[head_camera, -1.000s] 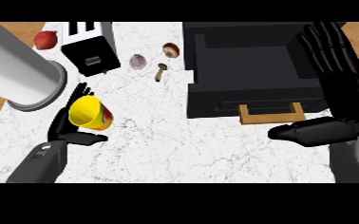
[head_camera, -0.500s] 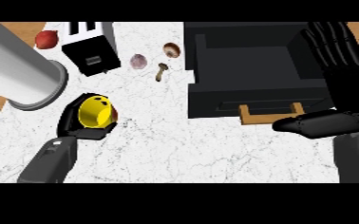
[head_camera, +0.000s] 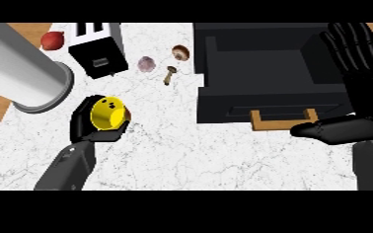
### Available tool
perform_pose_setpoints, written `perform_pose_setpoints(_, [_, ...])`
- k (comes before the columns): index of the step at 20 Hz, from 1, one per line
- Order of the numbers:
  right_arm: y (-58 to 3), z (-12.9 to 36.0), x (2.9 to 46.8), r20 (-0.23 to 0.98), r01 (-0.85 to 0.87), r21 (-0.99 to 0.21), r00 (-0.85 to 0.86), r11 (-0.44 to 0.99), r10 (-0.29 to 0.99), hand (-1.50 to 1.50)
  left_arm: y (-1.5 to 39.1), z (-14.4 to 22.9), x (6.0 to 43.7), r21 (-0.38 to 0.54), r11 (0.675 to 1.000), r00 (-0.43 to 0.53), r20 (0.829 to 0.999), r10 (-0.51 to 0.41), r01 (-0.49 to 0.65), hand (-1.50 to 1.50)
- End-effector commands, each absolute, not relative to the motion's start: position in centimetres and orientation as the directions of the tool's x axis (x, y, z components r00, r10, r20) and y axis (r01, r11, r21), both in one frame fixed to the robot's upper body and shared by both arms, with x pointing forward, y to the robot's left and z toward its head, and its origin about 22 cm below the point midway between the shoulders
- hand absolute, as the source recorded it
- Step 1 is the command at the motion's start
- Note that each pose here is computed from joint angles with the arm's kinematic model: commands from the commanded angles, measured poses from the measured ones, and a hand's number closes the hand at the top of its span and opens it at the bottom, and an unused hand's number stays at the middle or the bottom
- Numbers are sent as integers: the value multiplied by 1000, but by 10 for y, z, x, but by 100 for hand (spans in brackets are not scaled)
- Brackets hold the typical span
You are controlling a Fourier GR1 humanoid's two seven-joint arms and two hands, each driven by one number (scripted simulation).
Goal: Pick up the cup, place it into the drawer and close the drawer
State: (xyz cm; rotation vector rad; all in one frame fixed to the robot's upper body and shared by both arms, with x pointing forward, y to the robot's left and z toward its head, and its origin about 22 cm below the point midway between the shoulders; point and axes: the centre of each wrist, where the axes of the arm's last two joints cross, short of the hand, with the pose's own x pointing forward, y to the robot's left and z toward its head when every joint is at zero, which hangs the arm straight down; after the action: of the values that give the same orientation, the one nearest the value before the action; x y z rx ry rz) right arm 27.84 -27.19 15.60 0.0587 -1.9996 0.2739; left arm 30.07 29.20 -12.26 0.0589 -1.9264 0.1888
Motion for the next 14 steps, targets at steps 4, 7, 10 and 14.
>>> perform_pose_setpoints(4, [-274,134,277,911,-158,-163,-403,974,87,-150,266,-87,343,-173,984,-508,845,168,39,150])
perform_pose_setpoints(7, [-287,156,267,904,-146,-168,-416,975,93,-150,248,-59,366,-123,988,-519,841,156,98,150])
perform_pose_setpoints(10, [-279,147,261,910,-140,-172,-401,975,103,-150,215,-28,387,-127,985,-557,813,172,118,150])
perform_pose_setpoints(14, [-268,130,274,908,-112,-181,-401,977,123,-150,162,18,405,-88,962,-547,807,221,259,150])
